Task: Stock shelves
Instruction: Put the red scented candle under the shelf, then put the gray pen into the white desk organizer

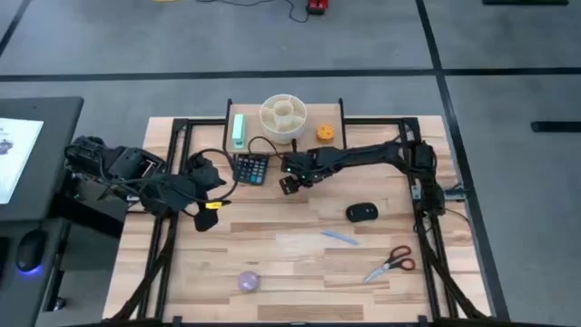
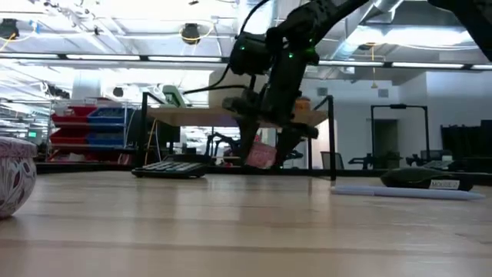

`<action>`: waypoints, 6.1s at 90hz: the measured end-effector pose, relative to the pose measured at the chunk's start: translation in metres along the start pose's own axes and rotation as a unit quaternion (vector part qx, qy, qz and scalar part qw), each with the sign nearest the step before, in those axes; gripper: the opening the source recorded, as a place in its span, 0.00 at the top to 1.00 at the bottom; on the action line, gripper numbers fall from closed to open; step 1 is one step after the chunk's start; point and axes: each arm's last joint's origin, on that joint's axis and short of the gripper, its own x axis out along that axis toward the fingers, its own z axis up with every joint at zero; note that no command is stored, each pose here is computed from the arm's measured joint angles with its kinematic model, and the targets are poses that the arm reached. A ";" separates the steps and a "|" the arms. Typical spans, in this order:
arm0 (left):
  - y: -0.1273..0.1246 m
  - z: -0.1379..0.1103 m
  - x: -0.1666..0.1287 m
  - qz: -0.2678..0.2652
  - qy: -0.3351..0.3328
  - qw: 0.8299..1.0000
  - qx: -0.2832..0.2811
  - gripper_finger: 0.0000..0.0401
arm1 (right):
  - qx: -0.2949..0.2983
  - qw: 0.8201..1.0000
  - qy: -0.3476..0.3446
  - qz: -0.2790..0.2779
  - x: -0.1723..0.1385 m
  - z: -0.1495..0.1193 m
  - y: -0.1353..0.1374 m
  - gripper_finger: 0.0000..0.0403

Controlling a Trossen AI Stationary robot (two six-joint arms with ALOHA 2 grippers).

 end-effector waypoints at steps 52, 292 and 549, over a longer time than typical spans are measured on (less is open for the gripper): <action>0.000 0.000 0.000 0.000 0.000 1.000 -0.008 0.41 | 0.046 0.997 -0.022 -0.056 -0.005 -0.004 -0.005 0.06; -0.001 0.000 0.000 -0.014 0.004 1.000 -0.023 0.41 | -0.177 0.947 0.011 -0.267 0.026 -0.015 -0.036 1.00; -0.001 0.000 0.000 -0.017 0.007 0.999 -0.032 0.41 | -0.381 0.923 0.047 0.033 -0.026 -0.182 -0.028 0.59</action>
